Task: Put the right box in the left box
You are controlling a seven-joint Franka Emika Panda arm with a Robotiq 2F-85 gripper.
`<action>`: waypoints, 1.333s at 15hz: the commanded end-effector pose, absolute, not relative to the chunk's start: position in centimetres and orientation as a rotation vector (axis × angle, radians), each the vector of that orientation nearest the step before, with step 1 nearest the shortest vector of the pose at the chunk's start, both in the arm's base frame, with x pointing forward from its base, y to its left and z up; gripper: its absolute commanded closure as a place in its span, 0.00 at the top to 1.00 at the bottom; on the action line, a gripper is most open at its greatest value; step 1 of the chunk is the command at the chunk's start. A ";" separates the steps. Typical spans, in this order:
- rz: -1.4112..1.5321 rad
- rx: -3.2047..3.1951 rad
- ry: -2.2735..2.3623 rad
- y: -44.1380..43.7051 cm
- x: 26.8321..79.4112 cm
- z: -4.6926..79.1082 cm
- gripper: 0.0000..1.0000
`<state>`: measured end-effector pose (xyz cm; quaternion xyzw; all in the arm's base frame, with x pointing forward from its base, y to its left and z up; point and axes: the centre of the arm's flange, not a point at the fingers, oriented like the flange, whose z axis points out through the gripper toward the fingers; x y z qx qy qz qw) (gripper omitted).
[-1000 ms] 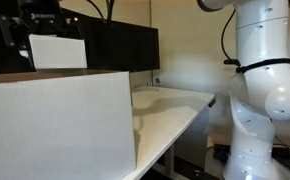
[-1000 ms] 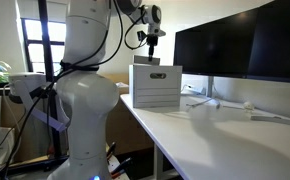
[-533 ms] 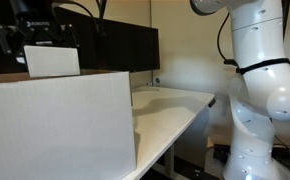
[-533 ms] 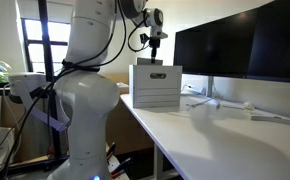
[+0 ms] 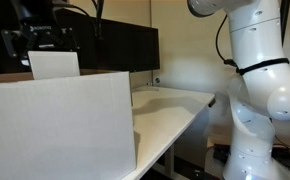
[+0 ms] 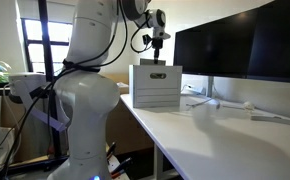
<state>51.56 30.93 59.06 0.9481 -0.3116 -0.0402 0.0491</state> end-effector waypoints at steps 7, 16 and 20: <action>-0.146 2.857 -0.943 29.1 52.4 58.5 0.62; -0.184 2.841 -0.946 28.4 52.4 56.8 0.62; -0.191 2.837 -0.946 28.2 52.2 56.5 0.62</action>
